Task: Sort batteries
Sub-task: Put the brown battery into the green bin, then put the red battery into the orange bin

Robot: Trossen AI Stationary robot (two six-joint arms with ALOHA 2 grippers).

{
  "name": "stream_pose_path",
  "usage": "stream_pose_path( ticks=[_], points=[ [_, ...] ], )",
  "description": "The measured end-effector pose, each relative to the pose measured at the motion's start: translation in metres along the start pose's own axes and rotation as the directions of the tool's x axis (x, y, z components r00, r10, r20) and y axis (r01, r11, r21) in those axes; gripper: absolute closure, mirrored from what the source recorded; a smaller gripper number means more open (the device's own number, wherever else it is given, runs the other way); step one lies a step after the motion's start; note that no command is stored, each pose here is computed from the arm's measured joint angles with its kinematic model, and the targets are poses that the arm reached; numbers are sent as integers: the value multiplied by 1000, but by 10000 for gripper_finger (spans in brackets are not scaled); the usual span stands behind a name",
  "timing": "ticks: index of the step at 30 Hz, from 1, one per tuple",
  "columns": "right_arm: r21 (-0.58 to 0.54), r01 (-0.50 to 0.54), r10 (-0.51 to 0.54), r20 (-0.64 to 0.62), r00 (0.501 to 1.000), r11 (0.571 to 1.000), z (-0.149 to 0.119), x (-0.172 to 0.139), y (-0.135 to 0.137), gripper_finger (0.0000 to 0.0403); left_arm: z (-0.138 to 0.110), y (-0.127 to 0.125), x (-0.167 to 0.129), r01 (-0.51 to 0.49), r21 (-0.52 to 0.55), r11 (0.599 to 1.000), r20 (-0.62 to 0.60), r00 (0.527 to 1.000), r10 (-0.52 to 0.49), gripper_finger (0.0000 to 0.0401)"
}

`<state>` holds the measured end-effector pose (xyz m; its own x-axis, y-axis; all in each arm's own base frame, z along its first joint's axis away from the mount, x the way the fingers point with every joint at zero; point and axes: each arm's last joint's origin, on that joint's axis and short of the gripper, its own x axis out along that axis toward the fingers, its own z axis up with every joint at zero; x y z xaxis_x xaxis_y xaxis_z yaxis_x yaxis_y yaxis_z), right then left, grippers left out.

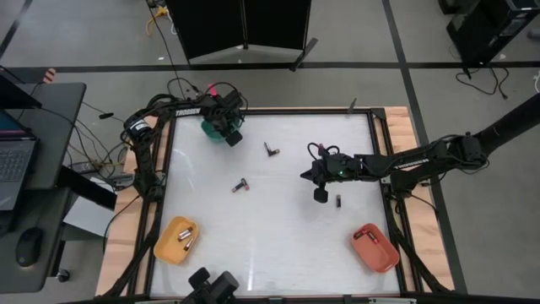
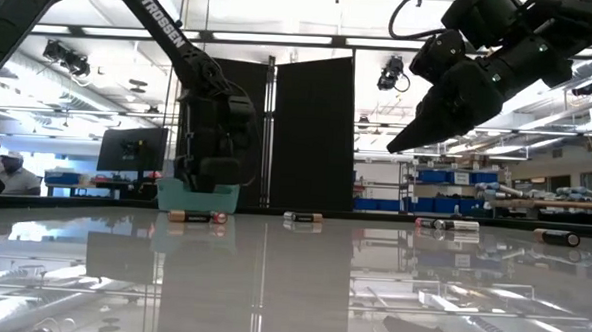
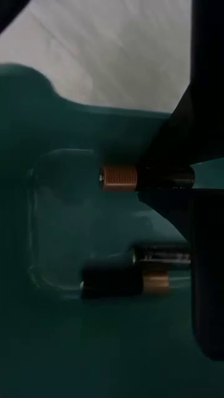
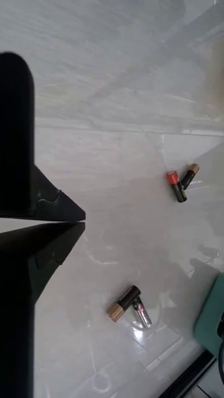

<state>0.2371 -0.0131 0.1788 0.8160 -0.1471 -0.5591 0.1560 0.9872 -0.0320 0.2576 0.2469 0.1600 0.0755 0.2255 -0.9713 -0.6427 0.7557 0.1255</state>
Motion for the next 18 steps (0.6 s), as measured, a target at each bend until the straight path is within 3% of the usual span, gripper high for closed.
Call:
stream_pose_path(
  ticks=[9, 13, 18],
  points=[
    [1, 1, -1, 0, 1000, 1000, 0, 0, 0, 382, 2, 0, -1, -15, 2, 1000, 18, 1000, 15, 303],
    [4, 1, -1, 4, 1000, 1000, 0, 0, 0, 377, 6, -1, -11, -87, -2, 996, 87, 992, 87, 295],
    [12, 0, 0, 7, 1000, 1000, 1, 0, 0, 364, 15, -9, -21, -91, 3, 996, 191, 978, 89, 297]
  ],
)
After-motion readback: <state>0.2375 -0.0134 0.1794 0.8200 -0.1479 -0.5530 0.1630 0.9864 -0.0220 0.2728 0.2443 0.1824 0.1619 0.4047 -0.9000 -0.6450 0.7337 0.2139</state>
